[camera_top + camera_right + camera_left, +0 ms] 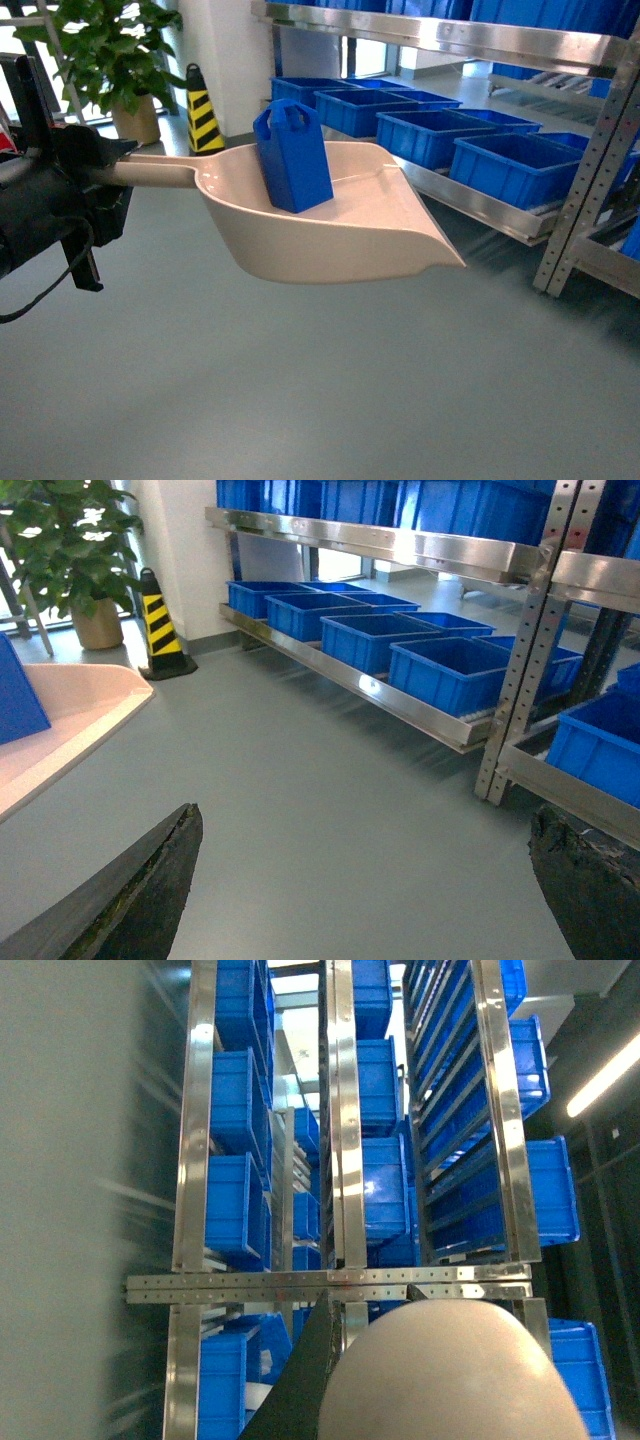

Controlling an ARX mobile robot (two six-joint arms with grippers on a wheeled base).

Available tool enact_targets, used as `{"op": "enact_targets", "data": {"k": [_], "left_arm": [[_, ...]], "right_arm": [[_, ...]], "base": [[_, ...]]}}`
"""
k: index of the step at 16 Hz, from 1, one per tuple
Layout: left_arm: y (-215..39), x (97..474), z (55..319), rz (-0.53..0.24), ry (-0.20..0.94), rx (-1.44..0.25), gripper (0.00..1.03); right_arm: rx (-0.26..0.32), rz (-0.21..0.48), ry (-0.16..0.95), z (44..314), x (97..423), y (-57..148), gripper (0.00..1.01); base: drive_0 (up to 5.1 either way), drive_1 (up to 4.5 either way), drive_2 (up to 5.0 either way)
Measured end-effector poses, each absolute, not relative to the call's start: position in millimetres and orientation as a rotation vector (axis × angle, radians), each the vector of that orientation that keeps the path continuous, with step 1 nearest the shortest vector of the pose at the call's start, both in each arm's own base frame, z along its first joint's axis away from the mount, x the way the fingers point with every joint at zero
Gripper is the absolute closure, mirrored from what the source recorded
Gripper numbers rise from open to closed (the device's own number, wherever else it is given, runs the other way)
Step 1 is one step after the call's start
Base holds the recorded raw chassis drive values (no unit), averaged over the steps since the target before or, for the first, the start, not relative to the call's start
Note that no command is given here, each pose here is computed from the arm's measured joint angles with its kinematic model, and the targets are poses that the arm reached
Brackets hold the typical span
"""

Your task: Place part in tray to right shelf

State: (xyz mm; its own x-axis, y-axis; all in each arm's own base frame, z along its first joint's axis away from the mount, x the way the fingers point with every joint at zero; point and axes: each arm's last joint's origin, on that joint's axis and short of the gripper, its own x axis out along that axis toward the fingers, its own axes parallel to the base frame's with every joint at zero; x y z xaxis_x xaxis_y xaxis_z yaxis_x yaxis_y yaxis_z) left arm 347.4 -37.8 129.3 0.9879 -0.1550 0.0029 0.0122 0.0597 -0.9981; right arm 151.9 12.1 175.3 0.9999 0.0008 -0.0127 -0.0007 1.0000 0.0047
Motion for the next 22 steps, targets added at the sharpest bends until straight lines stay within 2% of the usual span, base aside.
{"op": "enact_targets", "data": {"k": [22], "left_arm": [[-37.0, 347.5, 129.4, -0.124, 0.112, -1.507, 0.89]], "right_arm": [[0.005, 0.001, 0.012, 175.4, 151.9, 12.1, 0.03]], "base": [[-1.6, -1.64, -1.6]]}}
